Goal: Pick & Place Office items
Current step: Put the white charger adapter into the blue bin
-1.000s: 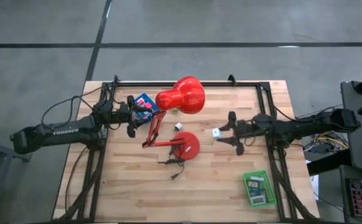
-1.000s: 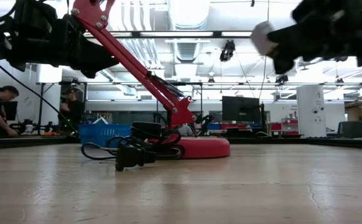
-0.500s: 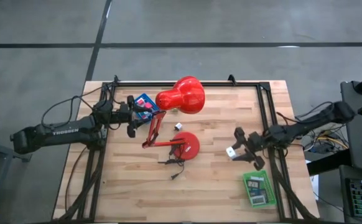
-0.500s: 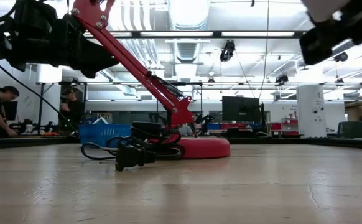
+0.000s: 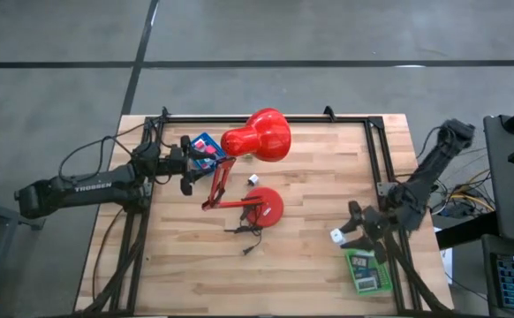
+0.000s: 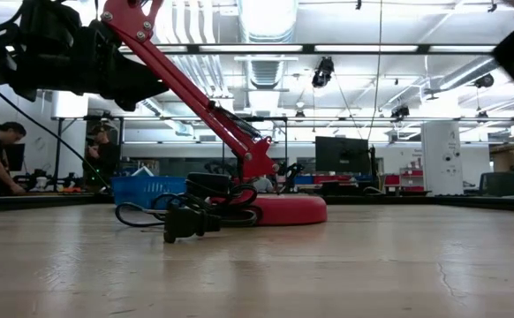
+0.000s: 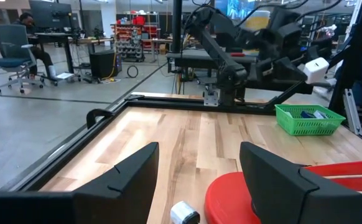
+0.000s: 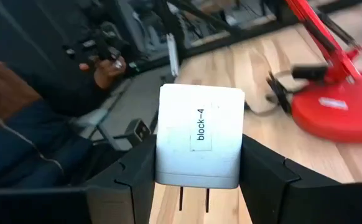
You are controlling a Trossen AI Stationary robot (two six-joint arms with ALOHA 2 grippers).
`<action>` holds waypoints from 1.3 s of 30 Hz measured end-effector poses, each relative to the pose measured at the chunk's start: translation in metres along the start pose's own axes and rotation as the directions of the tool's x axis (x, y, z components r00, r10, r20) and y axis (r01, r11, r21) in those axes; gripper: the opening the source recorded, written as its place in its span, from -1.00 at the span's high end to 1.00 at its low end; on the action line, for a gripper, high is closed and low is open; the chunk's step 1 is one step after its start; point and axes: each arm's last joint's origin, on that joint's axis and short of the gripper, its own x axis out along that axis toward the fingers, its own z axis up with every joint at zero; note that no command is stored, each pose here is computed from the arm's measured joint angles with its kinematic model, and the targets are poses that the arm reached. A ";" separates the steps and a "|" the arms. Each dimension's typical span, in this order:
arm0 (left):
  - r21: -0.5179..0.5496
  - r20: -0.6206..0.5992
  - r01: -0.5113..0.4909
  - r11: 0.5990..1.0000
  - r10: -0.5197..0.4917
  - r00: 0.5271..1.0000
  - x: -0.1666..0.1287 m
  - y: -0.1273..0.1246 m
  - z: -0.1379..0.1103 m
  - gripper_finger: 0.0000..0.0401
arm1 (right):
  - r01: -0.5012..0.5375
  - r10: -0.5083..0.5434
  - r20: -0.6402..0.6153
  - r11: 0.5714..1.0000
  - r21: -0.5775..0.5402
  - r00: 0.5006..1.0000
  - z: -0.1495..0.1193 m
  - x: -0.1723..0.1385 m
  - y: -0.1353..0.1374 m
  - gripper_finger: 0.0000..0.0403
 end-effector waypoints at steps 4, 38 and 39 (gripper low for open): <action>0.000 0.000 0.000 1.000 0.000 1.000 0.000 0.000 0.000 -0.15 | 0.098 -0.095 -0.079 0.994 0.046 0.992 0.006 -0.012 0.025 0.14; 0.000 0.001 0.003 1.000 -0.003 1.000 0.000 0.000 0.000 -0.15 | 0.666 -0.364 -0.745 0.733 0.140 0.558 -0.052 0.016 0.082 0.14; 0.000 0.000 0.003 1.000 -0.003 1.000 0.000 0.000 0.000 -0.15 | 0.668 -0.362 -0.752 0.731 0.137 0.551 -0.052 0.016 0.082 0.14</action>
